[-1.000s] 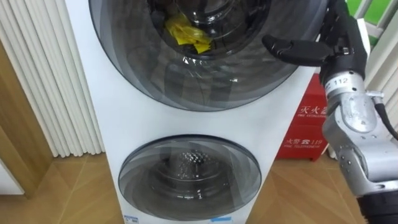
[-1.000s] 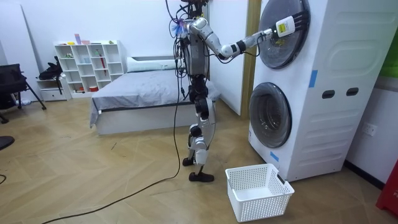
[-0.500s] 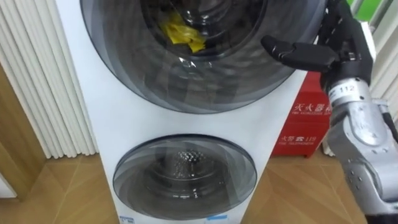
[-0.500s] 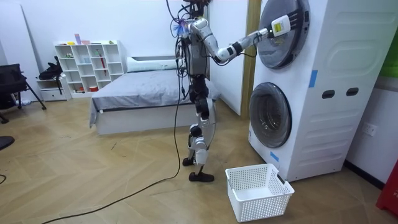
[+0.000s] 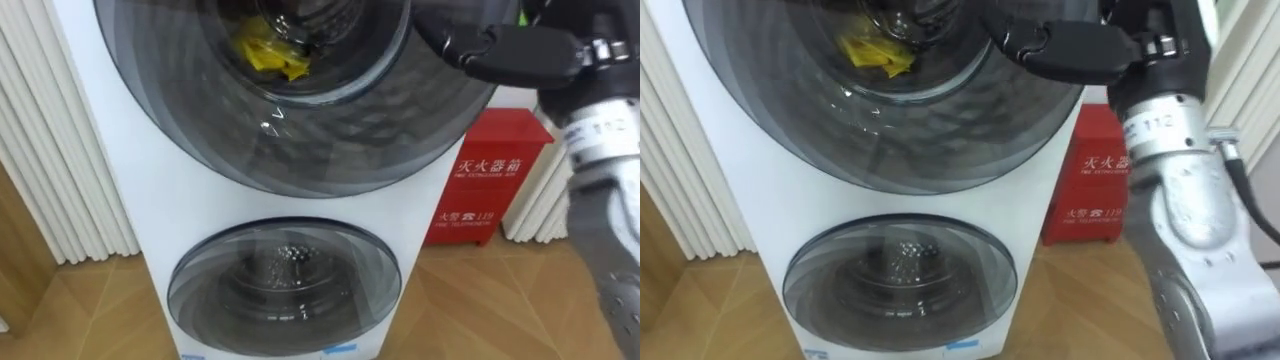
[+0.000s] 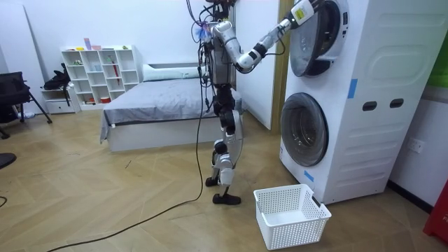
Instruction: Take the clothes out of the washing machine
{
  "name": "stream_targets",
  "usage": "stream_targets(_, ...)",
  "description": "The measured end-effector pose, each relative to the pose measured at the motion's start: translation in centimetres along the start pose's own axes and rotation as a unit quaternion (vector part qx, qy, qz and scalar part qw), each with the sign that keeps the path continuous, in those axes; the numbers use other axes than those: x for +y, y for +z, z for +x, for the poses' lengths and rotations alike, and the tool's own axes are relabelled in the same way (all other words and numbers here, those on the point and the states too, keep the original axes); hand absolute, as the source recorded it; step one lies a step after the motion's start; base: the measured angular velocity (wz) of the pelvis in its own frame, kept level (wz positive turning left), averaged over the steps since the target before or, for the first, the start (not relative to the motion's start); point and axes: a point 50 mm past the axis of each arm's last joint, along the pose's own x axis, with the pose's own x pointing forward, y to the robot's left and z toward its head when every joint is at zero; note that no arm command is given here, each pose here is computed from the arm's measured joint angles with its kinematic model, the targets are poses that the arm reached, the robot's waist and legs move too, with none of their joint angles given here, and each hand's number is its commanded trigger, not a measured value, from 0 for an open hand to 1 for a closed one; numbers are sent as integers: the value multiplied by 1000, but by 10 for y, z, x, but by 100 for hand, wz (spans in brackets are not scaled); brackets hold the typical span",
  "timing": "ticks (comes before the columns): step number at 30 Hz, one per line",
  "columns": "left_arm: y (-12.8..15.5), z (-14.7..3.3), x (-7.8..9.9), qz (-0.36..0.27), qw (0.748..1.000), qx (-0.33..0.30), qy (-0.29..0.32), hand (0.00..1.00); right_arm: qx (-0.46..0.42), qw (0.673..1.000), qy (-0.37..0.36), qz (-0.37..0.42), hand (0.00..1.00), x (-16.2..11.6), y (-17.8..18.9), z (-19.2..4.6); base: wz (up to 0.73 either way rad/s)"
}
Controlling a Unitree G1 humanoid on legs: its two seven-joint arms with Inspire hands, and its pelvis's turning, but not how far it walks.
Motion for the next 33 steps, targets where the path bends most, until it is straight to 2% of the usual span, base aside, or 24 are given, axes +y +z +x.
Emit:
stream_targets(6, -9, -1, 3, -6, 1000, 8, 6, 0, 0, 999, 25, -21, 0, -8, 1, -12, 2)
stream_targets(13, -15, 0, 13, -9, 1000, 13, 16, 0, -4, 997, 67, -30, 0, -16, -2, -38, 0)
stream_targets(18, -13, 1, 13, -10, 1000, 12, 13, 0, 5, 996, 86, -25, 0, -15, -6, -42, 0)
stream_targets(27, -2, 2, 10, -5, 1000, -5, 7, 0, -3, 994, 69, 81, 0, -9, -19, -54, 0)
stream_targets(33, 5, 3, 5, 16, 1000, -12, -4, 0, 27, 987, 39, 156, 0, -1, -43, -73, -3)
